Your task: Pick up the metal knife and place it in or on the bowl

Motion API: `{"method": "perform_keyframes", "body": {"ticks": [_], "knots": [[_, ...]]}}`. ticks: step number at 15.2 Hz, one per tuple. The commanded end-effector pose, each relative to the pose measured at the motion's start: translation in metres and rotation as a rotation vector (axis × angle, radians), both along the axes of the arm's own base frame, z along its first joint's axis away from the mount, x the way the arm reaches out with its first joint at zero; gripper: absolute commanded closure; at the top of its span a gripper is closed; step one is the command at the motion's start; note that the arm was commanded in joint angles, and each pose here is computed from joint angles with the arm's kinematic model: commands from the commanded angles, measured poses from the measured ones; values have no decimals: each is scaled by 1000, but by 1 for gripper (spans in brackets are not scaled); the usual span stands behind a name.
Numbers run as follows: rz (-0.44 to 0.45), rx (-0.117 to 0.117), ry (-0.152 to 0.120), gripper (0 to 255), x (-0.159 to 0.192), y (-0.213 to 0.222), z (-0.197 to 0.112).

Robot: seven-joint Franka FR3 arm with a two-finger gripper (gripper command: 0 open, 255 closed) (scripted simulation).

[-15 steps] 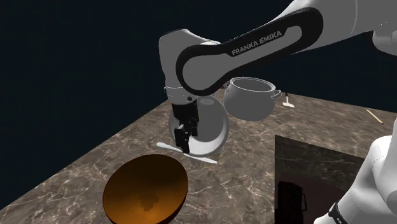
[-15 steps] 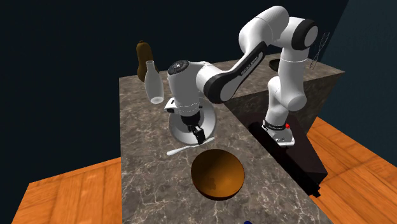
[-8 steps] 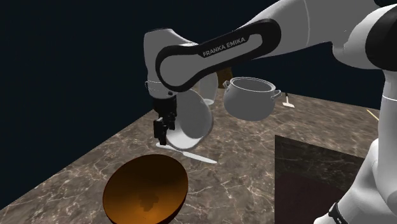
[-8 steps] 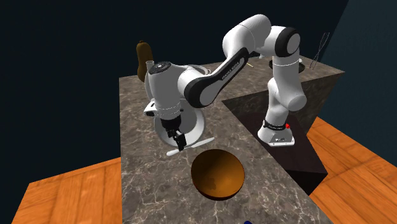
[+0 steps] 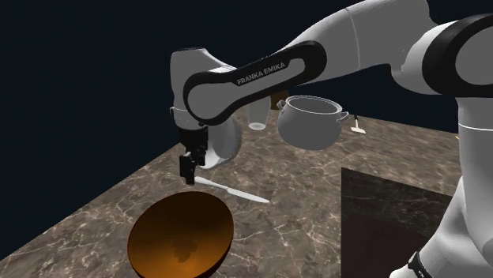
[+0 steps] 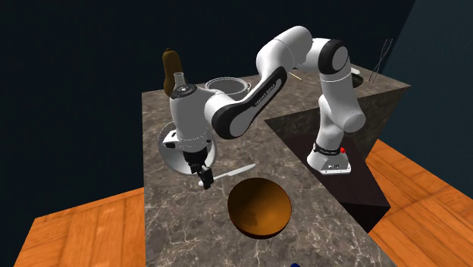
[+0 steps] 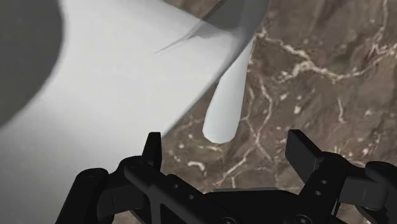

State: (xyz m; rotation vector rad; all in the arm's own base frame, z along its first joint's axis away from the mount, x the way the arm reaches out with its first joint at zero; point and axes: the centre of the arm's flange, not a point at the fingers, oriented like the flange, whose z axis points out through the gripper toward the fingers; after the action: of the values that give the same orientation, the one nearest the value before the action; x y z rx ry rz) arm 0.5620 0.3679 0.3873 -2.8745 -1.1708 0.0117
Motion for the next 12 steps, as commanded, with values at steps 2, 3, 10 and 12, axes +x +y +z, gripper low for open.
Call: {"method": "perform_keyframes", "body": {"ticks": [2,3,10,12], "knots": [[0,0,0,0,0,0,-14],[0,0,0,0,0,0,-14],[0,0,0,0,0,0,-14],[1,0,0,255,-3,0,-14]]}}
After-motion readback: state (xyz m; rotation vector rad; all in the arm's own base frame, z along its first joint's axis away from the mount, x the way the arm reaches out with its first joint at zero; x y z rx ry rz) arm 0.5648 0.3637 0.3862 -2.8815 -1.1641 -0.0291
